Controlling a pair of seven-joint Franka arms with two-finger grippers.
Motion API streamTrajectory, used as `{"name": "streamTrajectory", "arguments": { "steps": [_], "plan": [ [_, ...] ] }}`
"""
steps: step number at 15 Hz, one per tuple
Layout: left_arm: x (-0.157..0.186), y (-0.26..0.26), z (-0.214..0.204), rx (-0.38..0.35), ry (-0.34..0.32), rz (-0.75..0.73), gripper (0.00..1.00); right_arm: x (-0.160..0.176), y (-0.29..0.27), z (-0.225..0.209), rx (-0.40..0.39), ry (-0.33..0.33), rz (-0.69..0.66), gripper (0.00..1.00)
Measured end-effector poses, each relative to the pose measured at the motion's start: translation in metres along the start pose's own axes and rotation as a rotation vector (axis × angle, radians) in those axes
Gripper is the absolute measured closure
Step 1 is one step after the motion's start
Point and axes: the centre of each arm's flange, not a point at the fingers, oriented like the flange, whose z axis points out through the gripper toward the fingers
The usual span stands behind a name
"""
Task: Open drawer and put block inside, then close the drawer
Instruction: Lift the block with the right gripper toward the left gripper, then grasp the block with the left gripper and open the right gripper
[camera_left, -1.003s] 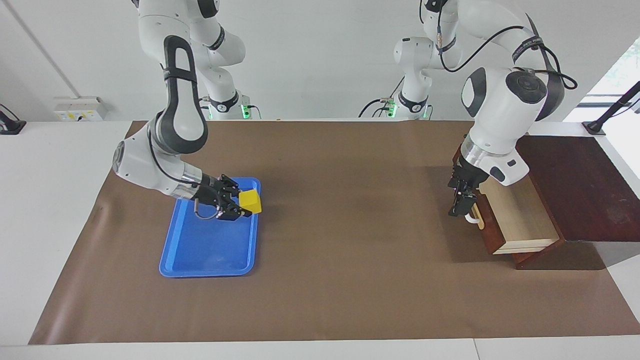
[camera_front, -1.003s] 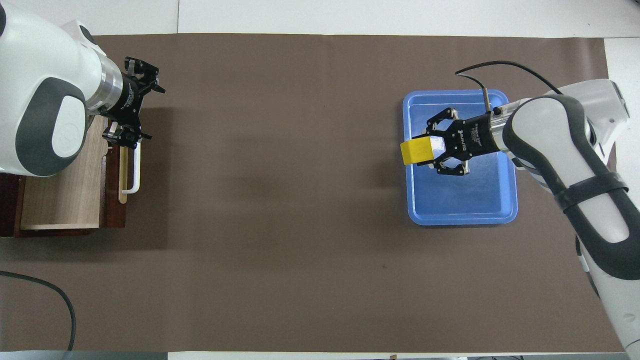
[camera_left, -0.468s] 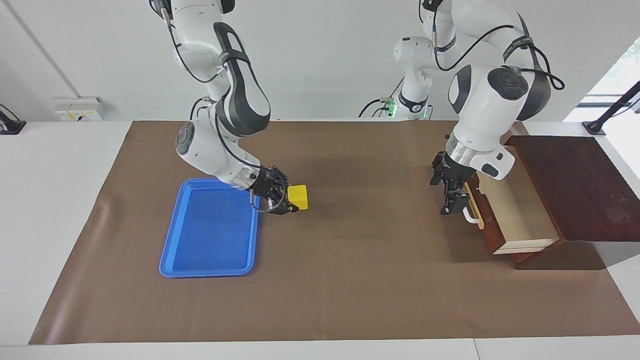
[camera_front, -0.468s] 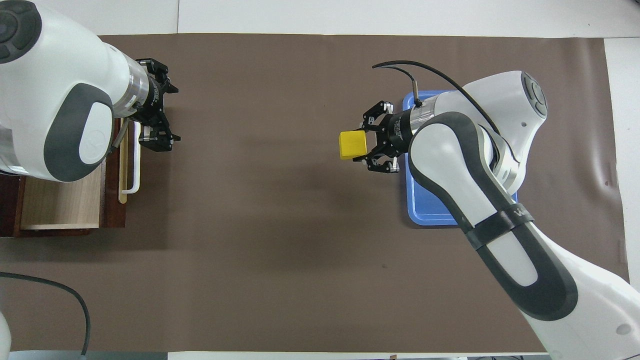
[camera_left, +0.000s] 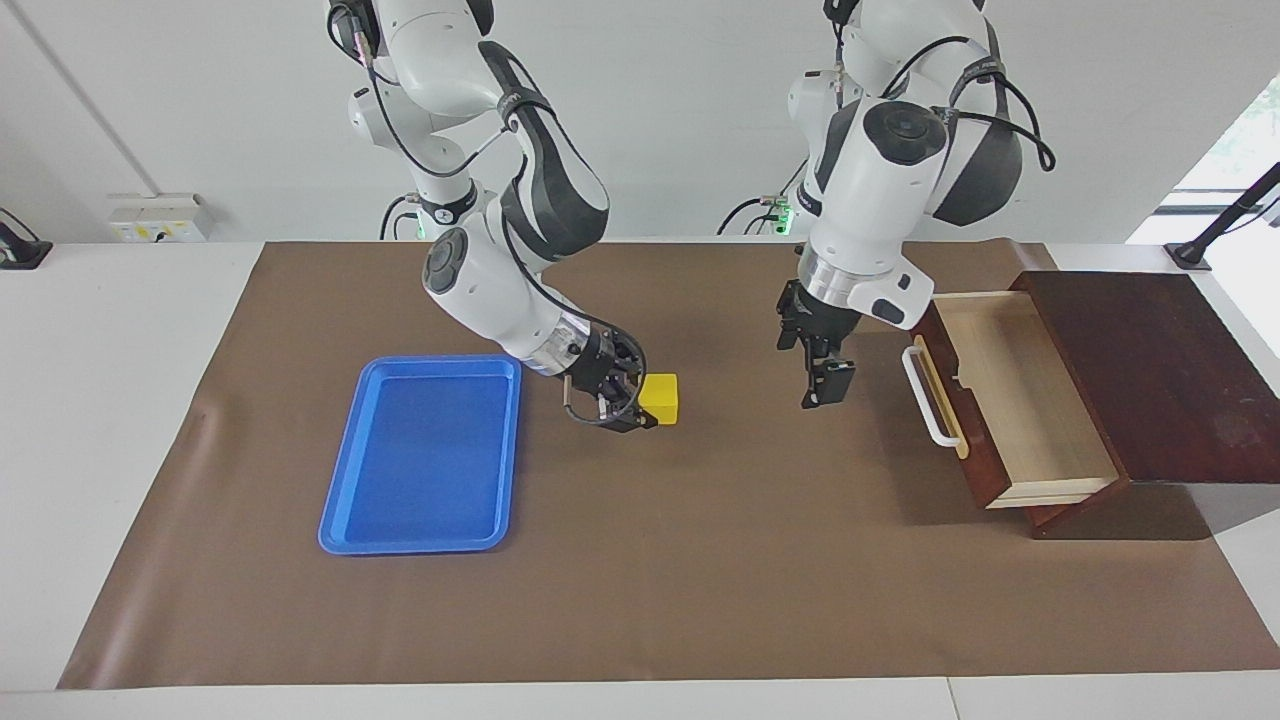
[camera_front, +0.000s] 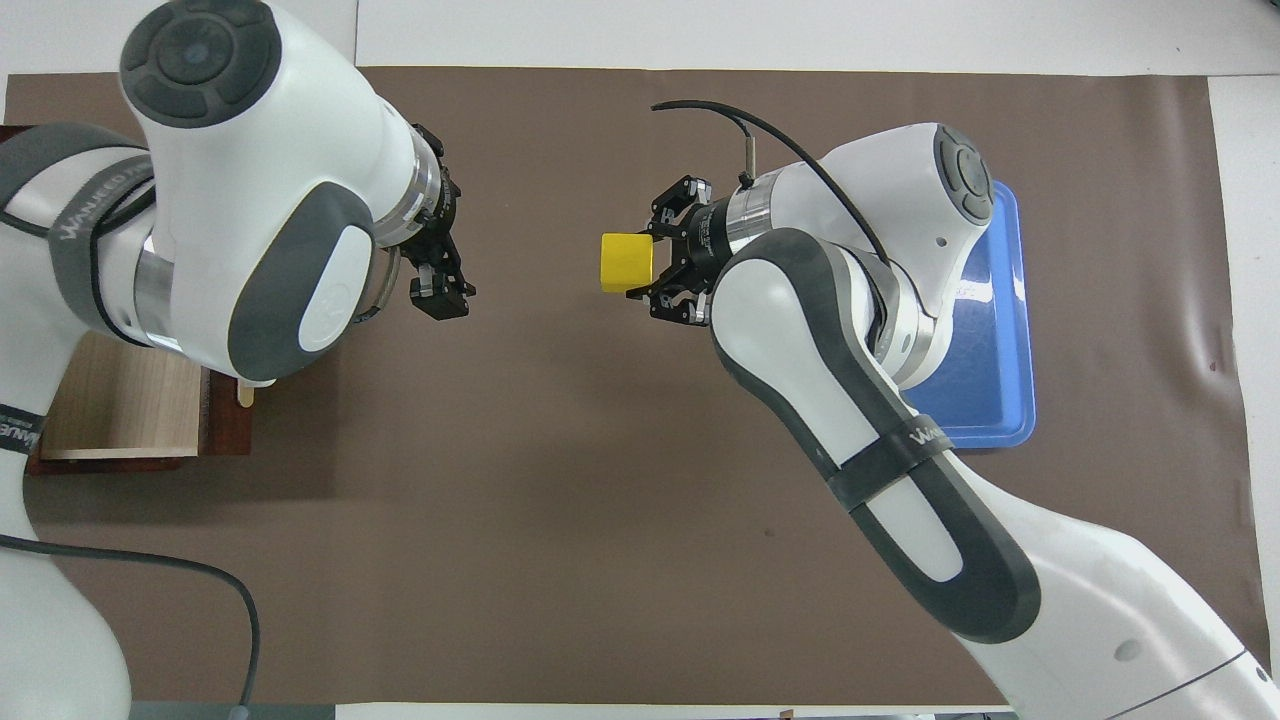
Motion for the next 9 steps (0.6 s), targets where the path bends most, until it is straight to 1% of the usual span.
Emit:
{"name": "streamTrajectory", "arguments": {
  "steps": [3, 6, 7, 9],
  "plan": [
    [-0.030, -0.002, 0.010, 0.018, 0.007, 0.012, 0.00, -0.015, -0.006, 0.013, 0.006, -0.005, 0.000, 0.45],
    [-0.059, -0.007, 0.040, 0.077, 0.042, 0.047, 0.00, -0.015, -0.008, 0.016, 0.008, -0.005, -0.001, 0.45],
    [-0.068, -0.008, 0.049, 0.084, 0.046, 0.051, 0.00, -0.015, -0.008, 0.016, 0.007, -0.005, 0.000, 0.45],
    [-0.075, -0.004, 0.055, 0.078, 0.044, 0.041, 0.00, -0.015, -0.008, 0.017, 0.001, -0.002, -0.009, 0.45]
  ]
}}
